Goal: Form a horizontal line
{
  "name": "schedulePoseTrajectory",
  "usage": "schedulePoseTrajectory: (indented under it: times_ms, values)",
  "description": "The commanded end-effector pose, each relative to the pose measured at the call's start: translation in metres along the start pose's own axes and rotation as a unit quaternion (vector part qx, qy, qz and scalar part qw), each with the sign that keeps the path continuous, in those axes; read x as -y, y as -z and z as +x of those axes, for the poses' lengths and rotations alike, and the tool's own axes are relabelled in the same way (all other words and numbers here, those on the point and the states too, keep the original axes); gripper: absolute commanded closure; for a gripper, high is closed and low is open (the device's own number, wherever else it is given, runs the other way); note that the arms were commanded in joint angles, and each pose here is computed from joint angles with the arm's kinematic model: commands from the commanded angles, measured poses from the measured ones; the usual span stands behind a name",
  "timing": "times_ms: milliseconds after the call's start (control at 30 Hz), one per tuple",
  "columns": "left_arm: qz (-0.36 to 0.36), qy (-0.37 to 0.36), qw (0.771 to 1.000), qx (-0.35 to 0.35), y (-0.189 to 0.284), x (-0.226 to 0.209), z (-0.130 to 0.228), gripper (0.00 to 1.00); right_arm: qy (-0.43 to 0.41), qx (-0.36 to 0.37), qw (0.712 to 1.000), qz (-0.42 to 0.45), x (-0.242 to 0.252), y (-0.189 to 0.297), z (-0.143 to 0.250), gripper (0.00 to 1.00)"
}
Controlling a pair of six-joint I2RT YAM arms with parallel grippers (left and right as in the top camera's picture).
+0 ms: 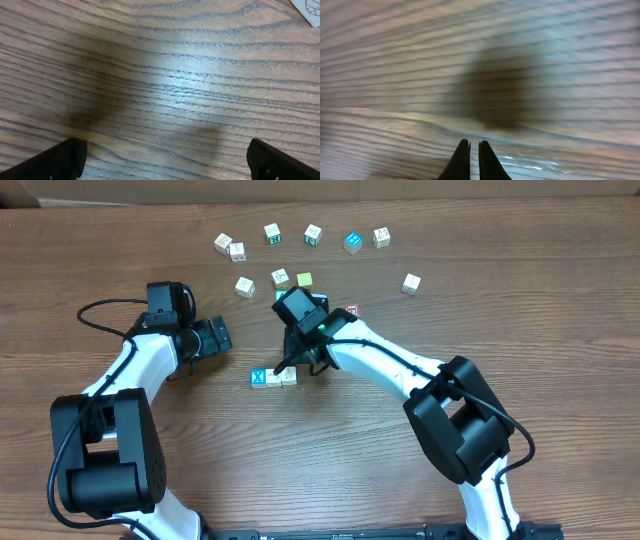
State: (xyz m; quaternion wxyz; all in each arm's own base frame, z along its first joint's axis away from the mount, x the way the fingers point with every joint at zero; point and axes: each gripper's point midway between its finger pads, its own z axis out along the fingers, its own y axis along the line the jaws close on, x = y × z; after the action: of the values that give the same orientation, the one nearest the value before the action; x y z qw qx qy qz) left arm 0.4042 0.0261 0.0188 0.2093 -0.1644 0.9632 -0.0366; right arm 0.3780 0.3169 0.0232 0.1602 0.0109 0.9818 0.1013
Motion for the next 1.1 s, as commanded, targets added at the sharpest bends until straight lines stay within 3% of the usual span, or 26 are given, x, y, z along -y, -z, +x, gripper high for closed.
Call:
schedulePoseTrajectory:
  times_ms: [0,500,1067]
  values:
    - [0.002,0.005,1.000,-0.009,-0.004,0.000,0.005,0.00,-0.005,-0.017,1.000,0.017,0.010,-0.004,0.007,0.95]
    - [0.001,0.005,1.000,-0.009,-0.004,0.000,0.005,0.00,-0.009,-0.123,0.992,-0.035,-0.003,0.002,0.048,0.96]
    - [0.002,0.005,1.000,-0.009,-0.004,0.000,0.005,0.00,-0.010,-0.139,0.990,-0.038,-0.004,0.004,0.055,0.95]
